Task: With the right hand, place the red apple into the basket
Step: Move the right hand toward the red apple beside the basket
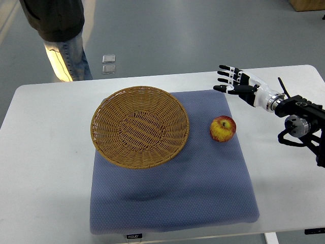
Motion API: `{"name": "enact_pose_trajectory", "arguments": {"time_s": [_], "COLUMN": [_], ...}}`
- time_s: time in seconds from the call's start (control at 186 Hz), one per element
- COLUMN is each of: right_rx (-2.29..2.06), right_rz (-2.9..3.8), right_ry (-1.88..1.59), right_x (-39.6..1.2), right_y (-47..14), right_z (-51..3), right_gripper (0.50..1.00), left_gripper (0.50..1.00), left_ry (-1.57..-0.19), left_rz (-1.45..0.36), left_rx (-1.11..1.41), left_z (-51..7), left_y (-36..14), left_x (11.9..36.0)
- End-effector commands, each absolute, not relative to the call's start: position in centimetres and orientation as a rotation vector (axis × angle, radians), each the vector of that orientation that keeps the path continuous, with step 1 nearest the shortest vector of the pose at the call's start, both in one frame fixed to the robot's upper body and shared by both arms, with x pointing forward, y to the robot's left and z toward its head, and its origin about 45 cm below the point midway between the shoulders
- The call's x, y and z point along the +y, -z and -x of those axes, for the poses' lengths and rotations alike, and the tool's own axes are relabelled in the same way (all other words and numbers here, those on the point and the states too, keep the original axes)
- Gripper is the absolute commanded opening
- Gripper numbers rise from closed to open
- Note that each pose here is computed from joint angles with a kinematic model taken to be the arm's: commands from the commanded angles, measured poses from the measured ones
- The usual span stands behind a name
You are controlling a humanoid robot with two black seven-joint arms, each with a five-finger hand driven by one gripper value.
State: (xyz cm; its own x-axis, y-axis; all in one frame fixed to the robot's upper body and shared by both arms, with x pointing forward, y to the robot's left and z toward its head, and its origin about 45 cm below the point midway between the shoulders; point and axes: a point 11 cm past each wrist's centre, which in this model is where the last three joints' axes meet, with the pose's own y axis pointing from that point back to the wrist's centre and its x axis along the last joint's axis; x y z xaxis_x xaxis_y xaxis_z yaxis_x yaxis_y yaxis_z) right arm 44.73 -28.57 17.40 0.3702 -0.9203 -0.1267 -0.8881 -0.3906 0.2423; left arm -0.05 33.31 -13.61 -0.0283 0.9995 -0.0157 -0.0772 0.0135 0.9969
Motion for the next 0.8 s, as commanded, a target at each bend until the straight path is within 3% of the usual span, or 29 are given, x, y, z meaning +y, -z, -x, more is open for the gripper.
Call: {"name": "enact_pose_trajectory", "arguments": {"time_s": [0.0,0.446,0.795], "right_rx": [-1.645,-1.618,-1.179], "right_rz": [-2.485,-2.487,-2.517], "right_ry": [0.354,0.321,-0.051], "right_x": [-28.6,-28.5,-29.2], "right_y": [-17.3,-17.6,-20.1], "right_z": [-44.7,-44.7,-43.5], "right_gripper": [0.924,0.926,0.924], "left_gripper": [1.000,1.000,1.000], "left_ry": [-1.254,-1.255,-1.256], "left_rz": [-1.126,-1.128,-1.127], "left_rx": [1.181,1.180,1.179], "left_z": [0.0,0.1,0.0], "left_y": [13.6,13.6,13.6], "left_x": [33.3,33.3,33.3]}}
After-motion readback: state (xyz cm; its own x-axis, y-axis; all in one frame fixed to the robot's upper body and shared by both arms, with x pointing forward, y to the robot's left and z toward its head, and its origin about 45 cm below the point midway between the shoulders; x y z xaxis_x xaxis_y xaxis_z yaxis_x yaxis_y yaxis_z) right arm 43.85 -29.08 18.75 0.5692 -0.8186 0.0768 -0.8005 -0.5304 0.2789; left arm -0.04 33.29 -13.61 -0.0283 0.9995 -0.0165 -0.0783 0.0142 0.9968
